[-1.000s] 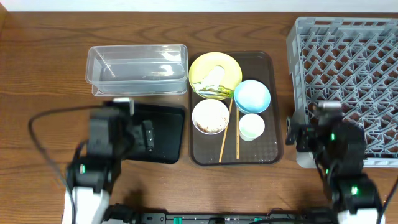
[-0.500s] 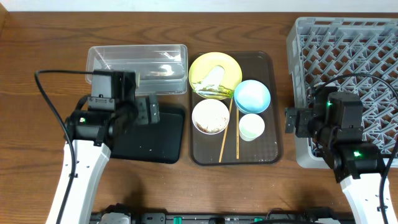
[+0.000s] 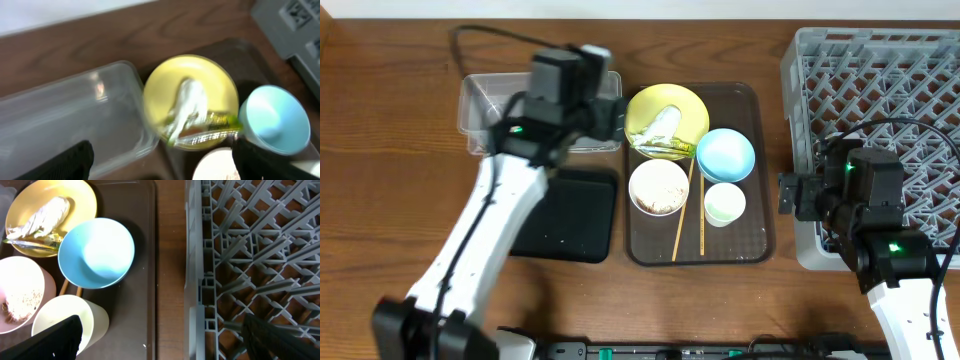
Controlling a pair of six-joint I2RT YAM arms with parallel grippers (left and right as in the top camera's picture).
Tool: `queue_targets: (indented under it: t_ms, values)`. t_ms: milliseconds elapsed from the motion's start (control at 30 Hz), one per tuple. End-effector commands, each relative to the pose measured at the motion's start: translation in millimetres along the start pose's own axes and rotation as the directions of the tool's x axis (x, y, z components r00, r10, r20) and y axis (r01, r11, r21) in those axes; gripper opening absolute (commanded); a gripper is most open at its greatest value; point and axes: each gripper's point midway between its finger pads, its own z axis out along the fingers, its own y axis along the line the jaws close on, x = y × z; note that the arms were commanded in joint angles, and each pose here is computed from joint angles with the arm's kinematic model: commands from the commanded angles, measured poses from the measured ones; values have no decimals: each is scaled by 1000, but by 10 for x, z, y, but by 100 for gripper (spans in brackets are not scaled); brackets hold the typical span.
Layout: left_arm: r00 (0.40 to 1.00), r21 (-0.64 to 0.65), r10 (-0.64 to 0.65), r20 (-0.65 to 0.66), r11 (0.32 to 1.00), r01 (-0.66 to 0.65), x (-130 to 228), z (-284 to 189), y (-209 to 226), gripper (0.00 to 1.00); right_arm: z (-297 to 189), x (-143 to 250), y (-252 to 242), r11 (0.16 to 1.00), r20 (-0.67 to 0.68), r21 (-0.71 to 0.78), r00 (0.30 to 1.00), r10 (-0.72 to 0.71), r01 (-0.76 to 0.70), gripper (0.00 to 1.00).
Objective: Sort waste into correct bins and load items into the dishwasher rack
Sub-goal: 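Reach the left gripper to the tissue on the yellow plate and grasp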
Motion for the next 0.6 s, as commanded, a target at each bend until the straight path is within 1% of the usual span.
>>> queue_targets:
  t_ms: [0, 133, 233, 367, 567]
  values:
    - [996, -7, 86, 13, 996, -86, -50, 257, -175, 91, -53, -91, 42, 1000, 23, -13, 1000, -1, 1, 99]
    - [992, 31, 120, 26, 992, -121, -19, 607, -400, 90, -53, -91, 42, 1000, 23, -13, 1000, -1, 1, 99]
    - [991, 48, 134, 12, 990, -134, 88, 885, -497, 89, -53, -91, 42, 1000, 23, -13, 1000, -1, 1, 99]
    - [989, 64, 147, -29, 987, -145, 306, 1220, -573, 89, -53, -84, 42, 1000, 20, -13, 1000, 0, 1, 99]
    - [982, 80, 160, -100, 985, -152, 651, 1570, -632, 89, -53, -82, 41, 1000, 19, -13, 1000, -1, 1, 99]
